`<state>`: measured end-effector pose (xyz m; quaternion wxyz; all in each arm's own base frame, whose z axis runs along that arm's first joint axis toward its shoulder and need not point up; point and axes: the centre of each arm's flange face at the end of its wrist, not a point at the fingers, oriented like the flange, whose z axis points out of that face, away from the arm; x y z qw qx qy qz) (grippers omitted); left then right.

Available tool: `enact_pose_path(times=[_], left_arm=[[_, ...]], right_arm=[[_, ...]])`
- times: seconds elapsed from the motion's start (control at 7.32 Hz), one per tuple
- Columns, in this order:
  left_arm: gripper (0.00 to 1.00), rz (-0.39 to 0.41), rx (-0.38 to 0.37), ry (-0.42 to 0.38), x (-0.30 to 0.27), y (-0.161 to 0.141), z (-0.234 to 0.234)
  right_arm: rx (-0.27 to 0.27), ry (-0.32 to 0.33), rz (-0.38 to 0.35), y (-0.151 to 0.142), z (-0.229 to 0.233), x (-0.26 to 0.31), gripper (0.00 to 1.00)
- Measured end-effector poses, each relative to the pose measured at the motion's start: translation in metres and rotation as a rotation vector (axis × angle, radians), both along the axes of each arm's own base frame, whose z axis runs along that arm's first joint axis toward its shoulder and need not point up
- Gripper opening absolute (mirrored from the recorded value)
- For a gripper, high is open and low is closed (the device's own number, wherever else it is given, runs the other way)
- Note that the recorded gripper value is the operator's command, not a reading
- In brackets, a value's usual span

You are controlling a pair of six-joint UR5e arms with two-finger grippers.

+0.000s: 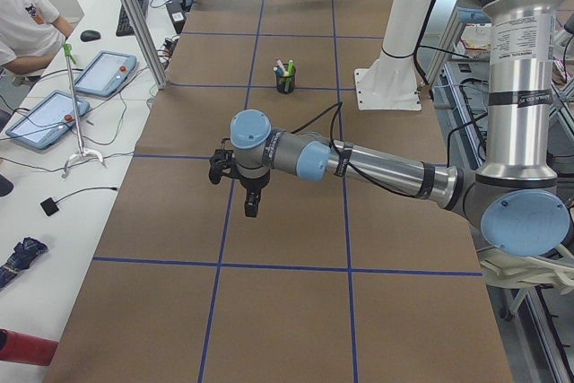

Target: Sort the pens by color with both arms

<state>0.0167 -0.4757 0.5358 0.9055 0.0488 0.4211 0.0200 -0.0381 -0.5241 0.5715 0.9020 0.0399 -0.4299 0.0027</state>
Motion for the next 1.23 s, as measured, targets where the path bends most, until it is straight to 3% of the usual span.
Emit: enact_pose_path(times=[0.41,0.82,1.09,1.23], left_arm=[[1.00,-0.020,-0.022,0.009,0.001,-0.002,-0.003],[1.00,-0.023,-0.035,0.011,0.002,-0.002,0.000],[1.00,-0.019,-0.041,0.011,0.004,-0.002,0.002],[1.00,-0.017,-0.044,0.010,0.005,-0.002,0.004]], right_arm=[[0.043,-0.027,-0.030,0.005,-0.044,-0.035,1.00],[0.010,-0.063,0.007,0.023,-0.153,-0.135,0.99],[-0.051,-0.099,0.031,0.027,-0.232,-0.218,0.99],[-0.076,-0.076,0.043,0.030,-0.281,-0.265,0.99]])
